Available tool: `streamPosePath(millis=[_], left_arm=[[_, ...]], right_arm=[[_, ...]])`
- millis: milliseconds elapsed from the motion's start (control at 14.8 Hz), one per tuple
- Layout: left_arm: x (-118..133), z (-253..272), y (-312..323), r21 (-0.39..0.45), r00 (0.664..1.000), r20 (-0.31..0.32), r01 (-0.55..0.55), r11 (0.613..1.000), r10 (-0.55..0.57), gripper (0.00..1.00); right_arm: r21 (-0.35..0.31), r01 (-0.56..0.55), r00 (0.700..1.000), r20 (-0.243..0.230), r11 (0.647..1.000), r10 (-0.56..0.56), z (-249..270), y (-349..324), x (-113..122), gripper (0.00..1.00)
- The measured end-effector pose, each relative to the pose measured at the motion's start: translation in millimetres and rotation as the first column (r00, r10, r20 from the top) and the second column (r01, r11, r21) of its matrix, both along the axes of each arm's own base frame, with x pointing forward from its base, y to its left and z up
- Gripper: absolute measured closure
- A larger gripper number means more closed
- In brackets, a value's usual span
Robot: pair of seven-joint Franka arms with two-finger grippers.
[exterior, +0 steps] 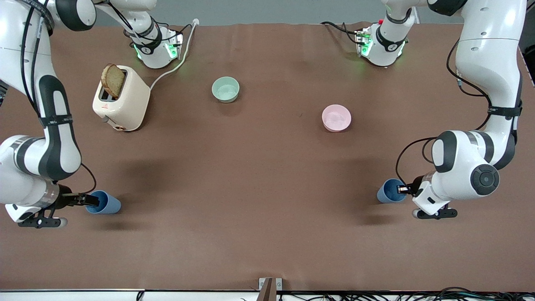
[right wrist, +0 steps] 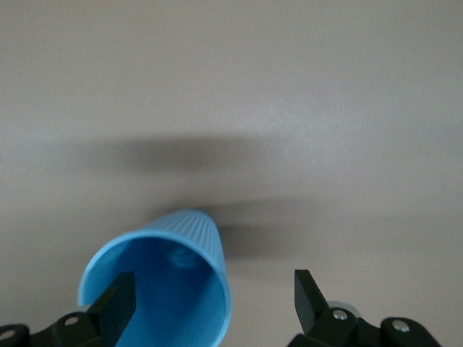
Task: Stack blue cups with both arms
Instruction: 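Close both grippers around the rims of the blue cups, then set the cup mid-table with the left gripper while the right gripper lifts its cup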
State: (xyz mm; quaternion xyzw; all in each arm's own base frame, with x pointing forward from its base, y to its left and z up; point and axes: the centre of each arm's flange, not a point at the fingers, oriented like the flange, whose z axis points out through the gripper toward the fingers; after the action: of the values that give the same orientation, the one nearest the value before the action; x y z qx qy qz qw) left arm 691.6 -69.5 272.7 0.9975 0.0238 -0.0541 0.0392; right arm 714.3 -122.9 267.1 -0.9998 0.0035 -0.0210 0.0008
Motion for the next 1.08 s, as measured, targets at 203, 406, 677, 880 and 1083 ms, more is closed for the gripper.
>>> streamPosePath(millis=[203,406,677,880,1083], left_arm=[[-9.8,34.6,-78.9,-0.05,0.999,0.007,-0.038,0.998,0.038,0.95],[-44.4,60.6,-190.0,-0.099,0.995,-0.027,-0.096,0.99,0.094,0.95],[-104.3,44.9,-319.7,-0.091,0.994,-0.029,-0.107,0.99,0.105,0.95],[-135.2,7.6,-370.4,-0.035,0.994,0.002,-0.11,0.993,0.11,0.95],[-145.7,-19.3,-387.5,-0.015,0.995,0.004,-0.102,0.995,0.102,0.95]], right_arm=[[-0.006,-0.021,1.0,0.01,1.0,0.021,-21.7,-0.2,-5.1,0.14],[-0.003,-0.027,1.0,0.012,1.0,0.027,-22.5,2.7,-5.1,0.46],[0.0,-0.029,1.0,0.011,1.0,0.029,-22.0,4.5,-4.9,0.89],[0.009,-0.029,0.999,-0.014,1.0,0.029,-13.1,5.9,-7.7,0.96],[0.026,-0.03,0.998,-0.046,0.999,0.031,29.9,9.2,-13.7,0.96]])
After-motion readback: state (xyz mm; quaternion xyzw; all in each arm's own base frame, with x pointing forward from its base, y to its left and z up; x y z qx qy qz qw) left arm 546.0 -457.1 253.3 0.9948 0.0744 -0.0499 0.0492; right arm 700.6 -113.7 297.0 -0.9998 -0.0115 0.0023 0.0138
